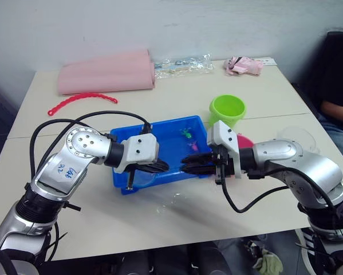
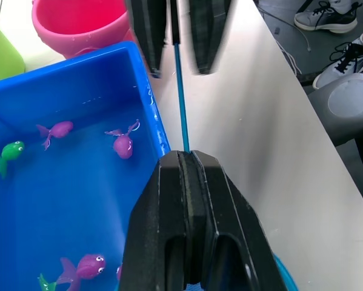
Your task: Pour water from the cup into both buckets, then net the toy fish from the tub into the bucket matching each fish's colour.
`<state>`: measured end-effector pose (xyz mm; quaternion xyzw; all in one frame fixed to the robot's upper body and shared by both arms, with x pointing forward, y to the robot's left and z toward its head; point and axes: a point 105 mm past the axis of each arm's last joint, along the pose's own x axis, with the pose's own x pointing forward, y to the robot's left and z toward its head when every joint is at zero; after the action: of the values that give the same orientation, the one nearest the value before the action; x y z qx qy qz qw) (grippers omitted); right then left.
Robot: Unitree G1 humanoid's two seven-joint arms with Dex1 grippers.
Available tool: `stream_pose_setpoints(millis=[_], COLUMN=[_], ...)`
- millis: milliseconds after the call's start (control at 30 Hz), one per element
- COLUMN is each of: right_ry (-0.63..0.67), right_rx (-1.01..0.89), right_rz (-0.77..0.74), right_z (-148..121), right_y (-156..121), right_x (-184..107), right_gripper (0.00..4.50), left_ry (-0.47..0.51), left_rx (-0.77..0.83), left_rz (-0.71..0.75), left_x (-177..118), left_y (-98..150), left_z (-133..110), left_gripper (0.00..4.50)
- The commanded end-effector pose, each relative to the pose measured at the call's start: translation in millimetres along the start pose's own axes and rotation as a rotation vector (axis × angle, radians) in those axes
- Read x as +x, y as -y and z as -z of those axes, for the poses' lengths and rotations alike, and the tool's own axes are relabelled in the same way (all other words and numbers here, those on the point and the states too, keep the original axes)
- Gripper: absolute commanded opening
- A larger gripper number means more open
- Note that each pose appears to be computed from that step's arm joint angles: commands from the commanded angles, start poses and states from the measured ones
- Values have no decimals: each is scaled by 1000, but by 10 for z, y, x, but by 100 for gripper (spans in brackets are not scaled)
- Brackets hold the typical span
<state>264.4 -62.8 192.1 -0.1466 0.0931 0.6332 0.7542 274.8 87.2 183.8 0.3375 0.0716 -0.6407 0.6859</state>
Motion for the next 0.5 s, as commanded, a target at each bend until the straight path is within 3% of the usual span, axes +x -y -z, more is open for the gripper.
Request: stream_pose_setpoints(millis=[33, 200, 300, 433, 500], right_ry=[37, 78, 113, 116, 106], right_rx=[-45, -84, -98, -76, -73], right_rz=[-14, -15, 53, 129, 156], right_z=[-68, -132, -174, -151, -121], right_y=[-29, -20, 46, 106, 120], right_x=[-5, -54, -138, -235, -288], right_gripper=[0, 0, 0, 0, 0], left_ry=[47, 163, 331, 435, 415], left_rx=[14, 32, 29, 8, -30], left_rz=[-16, -75, -179, -293, -349], left_x=[-77, -209, -457, -793, -939], left_y=[0, -68, -186, -275, -288], left_z=[-117, -229, -377, -409, -285], left_gripper=[82, 298, 445, 445, 445])
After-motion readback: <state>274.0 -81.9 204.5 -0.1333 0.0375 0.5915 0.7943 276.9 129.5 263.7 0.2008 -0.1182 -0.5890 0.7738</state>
